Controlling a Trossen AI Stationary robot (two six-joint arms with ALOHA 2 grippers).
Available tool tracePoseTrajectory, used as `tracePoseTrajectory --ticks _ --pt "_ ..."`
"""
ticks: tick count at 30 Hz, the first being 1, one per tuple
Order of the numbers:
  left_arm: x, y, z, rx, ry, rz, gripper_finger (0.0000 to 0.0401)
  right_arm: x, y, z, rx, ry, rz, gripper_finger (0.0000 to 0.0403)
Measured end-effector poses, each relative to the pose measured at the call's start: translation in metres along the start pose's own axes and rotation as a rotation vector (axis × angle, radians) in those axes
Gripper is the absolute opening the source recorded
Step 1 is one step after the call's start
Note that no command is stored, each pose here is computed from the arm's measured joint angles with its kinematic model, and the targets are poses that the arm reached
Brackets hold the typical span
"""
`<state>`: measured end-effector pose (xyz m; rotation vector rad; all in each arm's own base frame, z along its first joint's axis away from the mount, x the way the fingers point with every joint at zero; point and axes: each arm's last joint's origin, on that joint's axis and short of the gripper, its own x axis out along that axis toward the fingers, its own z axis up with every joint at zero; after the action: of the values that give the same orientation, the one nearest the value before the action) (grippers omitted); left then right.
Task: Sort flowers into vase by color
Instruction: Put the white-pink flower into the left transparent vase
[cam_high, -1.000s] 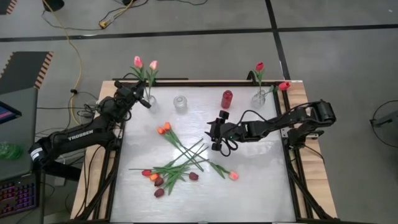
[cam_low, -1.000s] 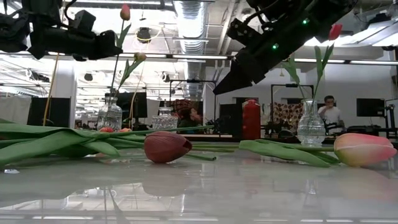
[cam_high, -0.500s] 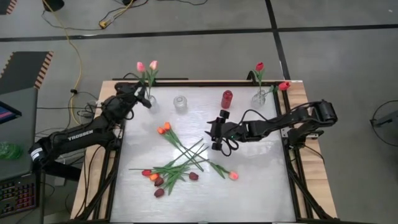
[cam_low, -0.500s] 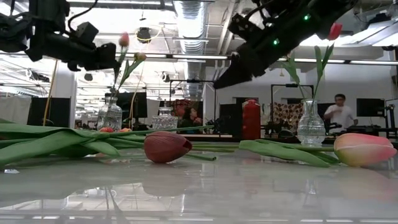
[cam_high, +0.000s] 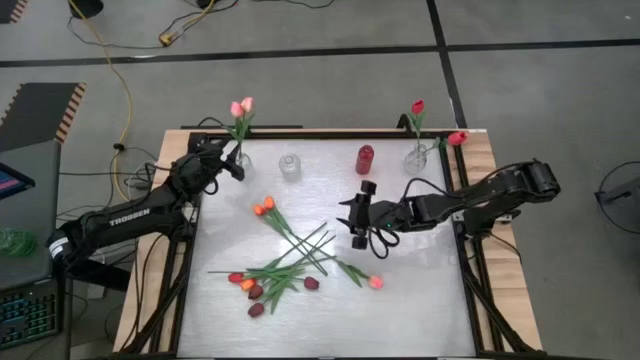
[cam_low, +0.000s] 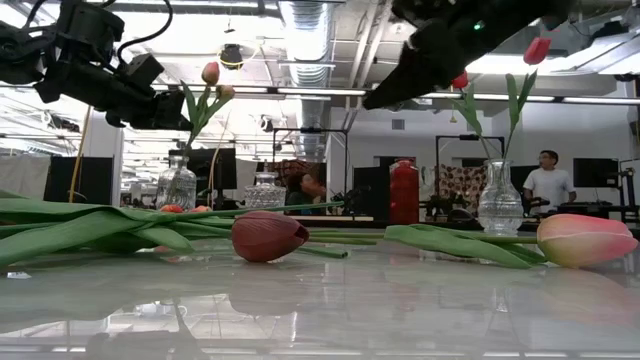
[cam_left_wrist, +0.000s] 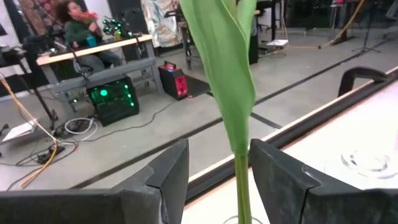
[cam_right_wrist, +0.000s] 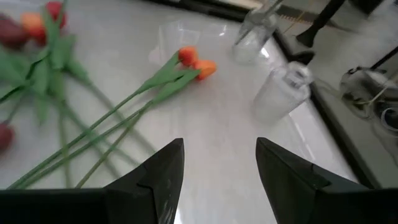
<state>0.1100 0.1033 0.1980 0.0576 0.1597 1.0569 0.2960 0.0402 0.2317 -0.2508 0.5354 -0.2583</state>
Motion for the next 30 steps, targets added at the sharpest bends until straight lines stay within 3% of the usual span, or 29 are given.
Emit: tracePoseTrajectory --ticks 8,18,24,30 --pt "-0.007 -0.004 0.006 -0.014 -0.053 -0.096 0.0157 -0.012 0.018 -0.012 0.194 0.124 0.061 0.0226" --pt "-0.021 -0.011 0.003 0.013 -0.013 -0.226 0.0157 -0.022 0.041 -0.020 0.564 0.281 0.269 0.0226" --pt "-0.028 -0.016 0.001 0.028 0.001 -0.315 0.0157 -0.025 0.059 -0.024 0.652 0.323 0.289 0.0226" --pt "-0.030 -0.020 0.001 0.034 0.001 -0.359 0.0157 -0.016 0.079 -0.039 0.614 0.392 0.284 0.0224"
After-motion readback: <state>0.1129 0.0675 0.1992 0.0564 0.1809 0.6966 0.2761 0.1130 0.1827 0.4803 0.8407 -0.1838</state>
